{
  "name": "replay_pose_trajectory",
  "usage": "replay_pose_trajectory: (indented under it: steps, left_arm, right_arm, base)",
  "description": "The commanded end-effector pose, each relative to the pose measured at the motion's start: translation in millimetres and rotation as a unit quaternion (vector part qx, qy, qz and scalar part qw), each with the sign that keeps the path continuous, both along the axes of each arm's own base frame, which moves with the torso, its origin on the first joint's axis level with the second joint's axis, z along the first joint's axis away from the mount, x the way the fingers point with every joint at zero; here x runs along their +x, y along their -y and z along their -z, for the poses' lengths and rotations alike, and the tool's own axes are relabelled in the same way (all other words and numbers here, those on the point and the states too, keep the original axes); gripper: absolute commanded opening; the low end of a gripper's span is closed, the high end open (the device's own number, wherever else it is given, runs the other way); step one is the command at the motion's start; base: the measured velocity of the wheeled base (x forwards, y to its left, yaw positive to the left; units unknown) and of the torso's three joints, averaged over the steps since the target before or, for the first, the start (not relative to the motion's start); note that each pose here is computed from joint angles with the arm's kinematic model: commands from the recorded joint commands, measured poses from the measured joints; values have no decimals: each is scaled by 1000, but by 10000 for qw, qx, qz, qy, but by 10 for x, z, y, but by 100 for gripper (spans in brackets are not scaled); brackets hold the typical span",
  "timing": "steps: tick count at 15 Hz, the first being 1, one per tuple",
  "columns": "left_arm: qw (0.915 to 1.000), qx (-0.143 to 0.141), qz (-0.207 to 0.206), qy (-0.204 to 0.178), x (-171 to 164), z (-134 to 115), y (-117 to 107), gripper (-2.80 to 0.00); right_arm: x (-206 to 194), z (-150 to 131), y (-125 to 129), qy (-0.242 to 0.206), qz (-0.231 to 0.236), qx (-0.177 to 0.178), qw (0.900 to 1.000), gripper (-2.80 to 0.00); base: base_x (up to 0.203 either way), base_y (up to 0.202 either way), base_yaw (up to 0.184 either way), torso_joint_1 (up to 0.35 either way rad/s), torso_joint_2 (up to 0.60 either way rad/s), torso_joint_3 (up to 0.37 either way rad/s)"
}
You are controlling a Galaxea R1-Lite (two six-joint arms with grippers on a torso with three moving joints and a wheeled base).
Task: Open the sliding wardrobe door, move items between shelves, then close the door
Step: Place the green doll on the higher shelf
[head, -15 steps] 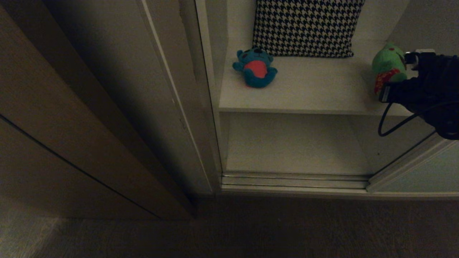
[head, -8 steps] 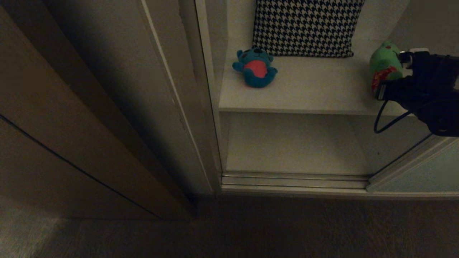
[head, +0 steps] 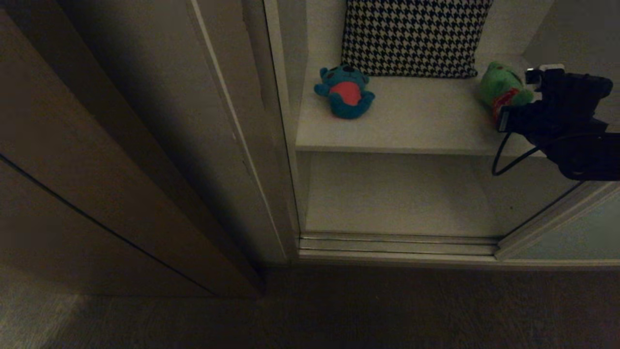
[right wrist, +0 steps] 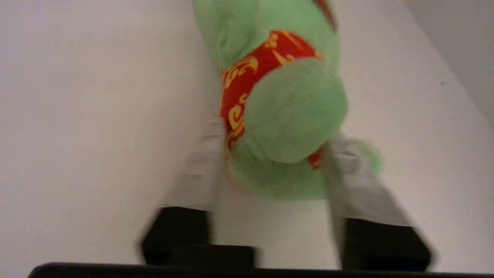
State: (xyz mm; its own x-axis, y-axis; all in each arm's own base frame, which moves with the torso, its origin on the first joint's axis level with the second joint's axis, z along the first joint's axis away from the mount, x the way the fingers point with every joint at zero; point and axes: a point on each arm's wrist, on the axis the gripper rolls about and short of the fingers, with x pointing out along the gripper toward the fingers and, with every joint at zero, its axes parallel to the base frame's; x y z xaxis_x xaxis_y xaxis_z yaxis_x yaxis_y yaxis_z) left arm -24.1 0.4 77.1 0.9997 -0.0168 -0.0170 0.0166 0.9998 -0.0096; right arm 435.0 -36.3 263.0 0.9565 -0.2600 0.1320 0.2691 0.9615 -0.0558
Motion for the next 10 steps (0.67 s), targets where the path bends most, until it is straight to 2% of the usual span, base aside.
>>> replay_pose_trajectory:
  steps: [1, 3, 7, 10]
  left_arm:
    - [10000, -6, 0, -7, 1, 0, 0, -280]
    - [10000, -6, 0, -7, 1, 0, 0, -280]
    - [10000, -6, 0, -14, 2, 4, 0, -280]
    - [10000, -6, 0, -11, 2, 2, 0, -280]
  right_arm:
    - [48, 57, -34, -18, 19, -57, 10000, 0]
    - [15, -12, -29, 135, 34, -74, 9999, 0]
    - [-311, -403, -50, 874, 48, -131, 9961, 0]
    - [-671, -512, -88, 921, 41, -457, 9947, 0]
  base:
    - [0, 0, 0, 0, 0, 0]
    - [0, 0, 0, 0, 0, 0]
    - [0, 0, 0, 0, 0, 0]
    - [0, 0, 0, 0, 0, 0]
